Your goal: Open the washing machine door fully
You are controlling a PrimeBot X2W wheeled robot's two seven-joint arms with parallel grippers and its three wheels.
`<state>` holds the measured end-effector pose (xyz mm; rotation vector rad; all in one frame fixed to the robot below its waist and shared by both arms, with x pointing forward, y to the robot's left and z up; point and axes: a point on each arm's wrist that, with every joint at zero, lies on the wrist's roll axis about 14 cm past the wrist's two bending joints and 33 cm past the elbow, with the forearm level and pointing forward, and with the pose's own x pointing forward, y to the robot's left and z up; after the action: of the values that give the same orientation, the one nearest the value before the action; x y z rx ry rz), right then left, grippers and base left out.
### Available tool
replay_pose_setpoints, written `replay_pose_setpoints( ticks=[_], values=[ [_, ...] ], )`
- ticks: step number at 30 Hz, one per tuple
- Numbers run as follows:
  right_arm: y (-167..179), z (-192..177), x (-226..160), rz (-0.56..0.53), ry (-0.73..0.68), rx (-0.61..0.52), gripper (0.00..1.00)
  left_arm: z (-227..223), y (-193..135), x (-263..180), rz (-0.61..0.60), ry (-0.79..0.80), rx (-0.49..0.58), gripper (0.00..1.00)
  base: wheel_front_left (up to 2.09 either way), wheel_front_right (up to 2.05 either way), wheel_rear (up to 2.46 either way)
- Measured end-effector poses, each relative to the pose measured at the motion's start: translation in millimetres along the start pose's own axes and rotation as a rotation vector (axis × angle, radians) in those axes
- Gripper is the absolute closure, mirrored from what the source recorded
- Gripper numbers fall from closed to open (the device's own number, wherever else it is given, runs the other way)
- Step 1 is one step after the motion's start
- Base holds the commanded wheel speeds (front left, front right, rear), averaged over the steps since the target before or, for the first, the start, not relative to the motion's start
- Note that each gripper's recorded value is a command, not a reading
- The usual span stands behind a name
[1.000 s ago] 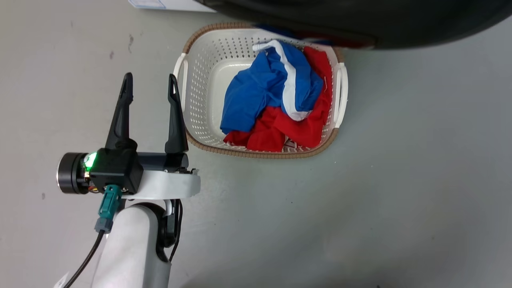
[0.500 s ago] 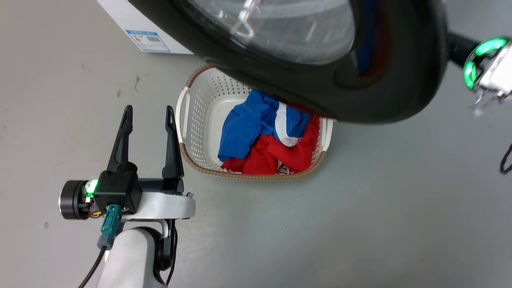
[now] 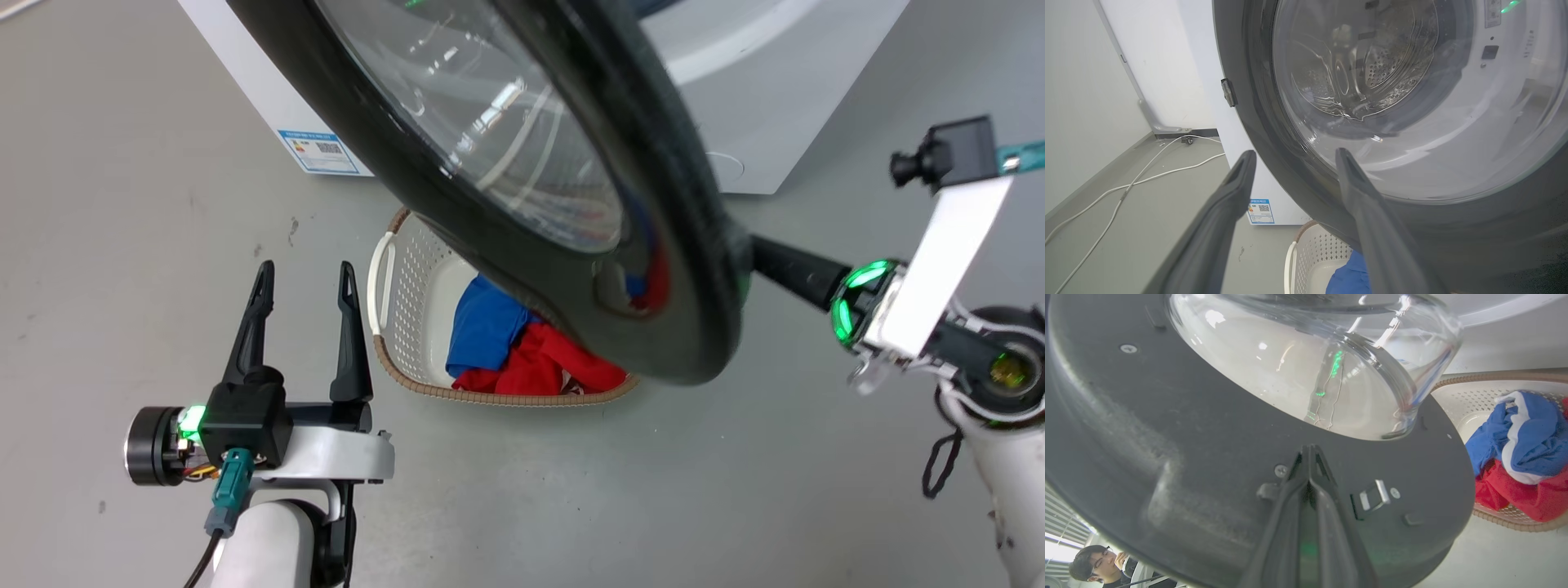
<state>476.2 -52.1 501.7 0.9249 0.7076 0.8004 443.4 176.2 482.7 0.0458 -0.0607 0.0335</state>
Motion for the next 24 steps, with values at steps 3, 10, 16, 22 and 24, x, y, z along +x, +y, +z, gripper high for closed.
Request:
replay_pose_setpoints(
  ticks=[3,10,16,22,24],
  values=[
    [11,-15,0,0.032,0.018,0.014,1.00,4,0,-4,0.000,-0.007,-0.001,0.00,0.00,0.00,0.00],
    [35,-45,6,0.104,0.062,0.038,1.00,9,1,-11,0.002,-0.013,0.000,0.00,0.00,0.00,0.00],
    [53,-68,11,0.155,0.098,0.056,1.00,14,4,-17,0.009,-0.019,0.002,0.00,0.00,0.00,0.00],
    [66,-91,12,0.188,0.125,0.089,1.00,17,5,-25,0.013,-0.020,-0.002,0.00,0.00,0.00,0.00],
    [70,-97,12,0.199,0.130,0.104,1.00,18,6,-27,0.014,-0.021,-0.003,0.00,0.00,0.00,0.00]
  ],
)
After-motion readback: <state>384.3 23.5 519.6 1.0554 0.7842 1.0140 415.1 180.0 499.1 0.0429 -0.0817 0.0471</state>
